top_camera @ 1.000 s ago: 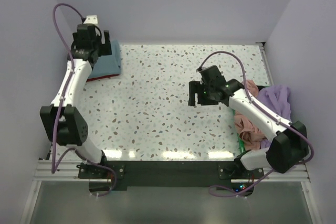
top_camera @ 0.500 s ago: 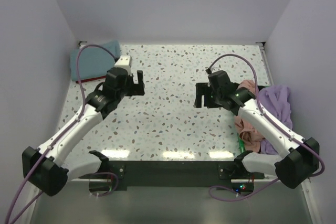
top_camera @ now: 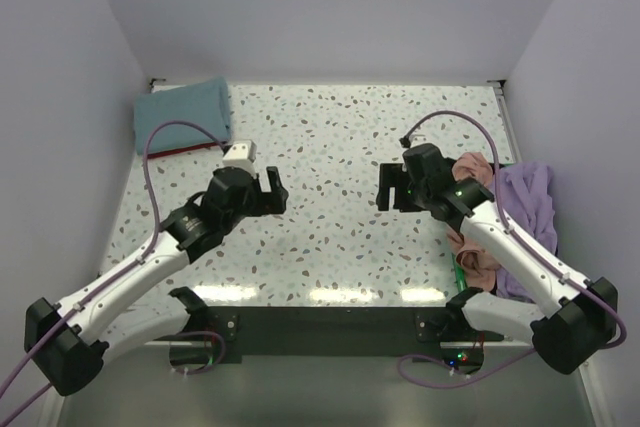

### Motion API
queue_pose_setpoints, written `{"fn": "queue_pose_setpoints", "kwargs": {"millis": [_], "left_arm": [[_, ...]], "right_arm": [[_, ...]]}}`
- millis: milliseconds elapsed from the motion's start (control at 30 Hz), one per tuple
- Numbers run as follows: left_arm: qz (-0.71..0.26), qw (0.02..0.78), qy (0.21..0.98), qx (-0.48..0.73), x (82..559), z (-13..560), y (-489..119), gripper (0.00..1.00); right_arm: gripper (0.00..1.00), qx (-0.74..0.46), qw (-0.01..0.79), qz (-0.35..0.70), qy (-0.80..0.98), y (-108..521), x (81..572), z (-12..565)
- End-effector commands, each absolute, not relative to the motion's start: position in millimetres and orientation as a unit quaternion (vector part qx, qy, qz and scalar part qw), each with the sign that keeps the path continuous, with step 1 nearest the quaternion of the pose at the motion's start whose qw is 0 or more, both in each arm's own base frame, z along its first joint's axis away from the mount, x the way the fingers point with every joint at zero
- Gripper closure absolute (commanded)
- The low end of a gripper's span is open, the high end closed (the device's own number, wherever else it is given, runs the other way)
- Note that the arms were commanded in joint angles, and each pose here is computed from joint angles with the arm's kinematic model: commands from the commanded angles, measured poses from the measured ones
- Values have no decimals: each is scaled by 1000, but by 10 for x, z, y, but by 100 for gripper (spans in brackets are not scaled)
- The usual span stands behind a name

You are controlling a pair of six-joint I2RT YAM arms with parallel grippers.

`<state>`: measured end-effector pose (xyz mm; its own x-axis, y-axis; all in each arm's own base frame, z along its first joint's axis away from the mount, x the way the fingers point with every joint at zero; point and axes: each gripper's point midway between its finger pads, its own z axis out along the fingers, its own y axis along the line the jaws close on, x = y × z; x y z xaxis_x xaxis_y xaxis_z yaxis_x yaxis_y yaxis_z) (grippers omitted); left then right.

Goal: Fold and stack the t-shirts
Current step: Reset both grippers

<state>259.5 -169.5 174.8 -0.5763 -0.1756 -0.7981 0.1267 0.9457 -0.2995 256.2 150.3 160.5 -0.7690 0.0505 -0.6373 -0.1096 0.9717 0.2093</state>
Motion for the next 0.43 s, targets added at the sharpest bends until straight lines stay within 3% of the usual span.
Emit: {"fn": "queue_pose_setpoints", "kwargs": {"millis": [0,400], "left_arm": [[-183,504,842,-55,2661,2017,-1652,0],[-175,546,814,-90,2611,2193,-1411,0]], "right_arm": [[21,-1,360,111,926,1457,2593,1653],[21,20,360,108,926,1356,2475,1644]]}}
